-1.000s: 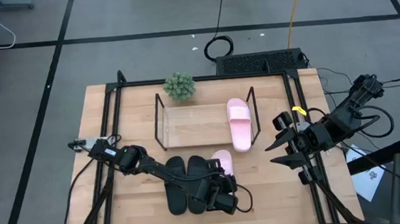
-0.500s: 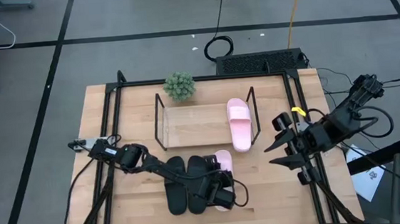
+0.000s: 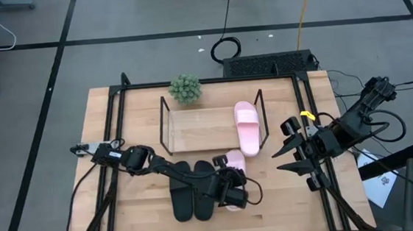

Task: Pick and place slides into the shelf
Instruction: Put the pink slide on the shelf

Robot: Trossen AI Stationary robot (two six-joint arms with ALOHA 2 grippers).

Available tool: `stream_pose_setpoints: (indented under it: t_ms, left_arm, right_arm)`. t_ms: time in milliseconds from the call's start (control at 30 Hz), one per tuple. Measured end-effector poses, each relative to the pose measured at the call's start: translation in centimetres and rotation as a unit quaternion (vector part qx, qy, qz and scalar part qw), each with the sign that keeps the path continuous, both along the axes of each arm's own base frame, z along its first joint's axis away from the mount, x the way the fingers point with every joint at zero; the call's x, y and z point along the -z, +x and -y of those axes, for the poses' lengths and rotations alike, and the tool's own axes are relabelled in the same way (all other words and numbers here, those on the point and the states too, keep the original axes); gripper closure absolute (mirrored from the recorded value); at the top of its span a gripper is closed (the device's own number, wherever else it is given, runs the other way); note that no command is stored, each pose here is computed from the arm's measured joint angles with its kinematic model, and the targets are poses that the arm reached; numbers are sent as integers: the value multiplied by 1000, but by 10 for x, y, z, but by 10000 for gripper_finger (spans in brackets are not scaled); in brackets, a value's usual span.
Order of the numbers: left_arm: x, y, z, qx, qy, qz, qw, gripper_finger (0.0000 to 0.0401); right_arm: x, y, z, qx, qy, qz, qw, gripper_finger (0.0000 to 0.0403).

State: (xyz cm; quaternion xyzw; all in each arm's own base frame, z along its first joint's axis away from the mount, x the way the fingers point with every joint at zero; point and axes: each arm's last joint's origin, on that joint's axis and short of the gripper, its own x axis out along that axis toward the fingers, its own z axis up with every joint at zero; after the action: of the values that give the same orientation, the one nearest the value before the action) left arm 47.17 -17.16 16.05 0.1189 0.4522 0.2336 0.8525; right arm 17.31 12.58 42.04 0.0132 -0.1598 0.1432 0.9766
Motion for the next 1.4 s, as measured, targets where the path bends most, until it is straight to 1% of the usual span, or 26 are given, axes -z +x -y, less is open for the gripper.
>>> stream_pose_setpoints:
  t_ms: [133, 300, 500, 600, 767, 867, 933, 1033, 1133, 1267, 1400]
  left_arm:
    - [-14, -1, 7, 2, -8, 3, 1000, 397]
    - [-44, -7, 23, -3, -22, 19, 1000, 399]
    - [-79, -26, 35, -16, -1, 27, 1000, 400]
    - [-95, -37, 29, -34, 24, 34, 999, 400]
    - [-118, -40, -1, -71, 76, 45, 994, 401]
    - [-121, -33, -27, -82, 101, 26, 991, 401]
    - [-119, -28, -48, -90, 115, -2, 989, 401]
    - [-111, -19, -78, -106, 119, -28, 987, 401]
    - [-100, -17, -102, -111, 128, -71, 983, 401]
    - [-85, -7, -119, -91, 109, -87, 986, 401]
    - [-70, -2, -121, -69, 113, -96, 987, 401]
  right_arm:
    - [0, 0, 0, 0, 0, 0, 1000, 292]
    - [0, 0, 0, 0, 0, 0, 1000, 292]
    - [-1, 0, 0, -1, 5, 3, 1000, 292]
    - [-2, -1, 0, -1, 8, 7, 1000, 292]
    - [-3, -1, 1, -1, 11, 11, 1000, 292]
    - [-4, -2, 1, -1, 14, 14, 1000, 292]
    - [-4, -2, 2, -1, 16, 17, 1000, 292]
    - [-5, -2, 2, -1, 19, 20, 1000, 292]
    - [-6, -4, 3, -1, 21, 21, 1000, 292]
    - [-7, -5, 4, -1, 22, 24, 999, 292]
    - [-9, -7, 6, -1, 24, 28, 999, 292]
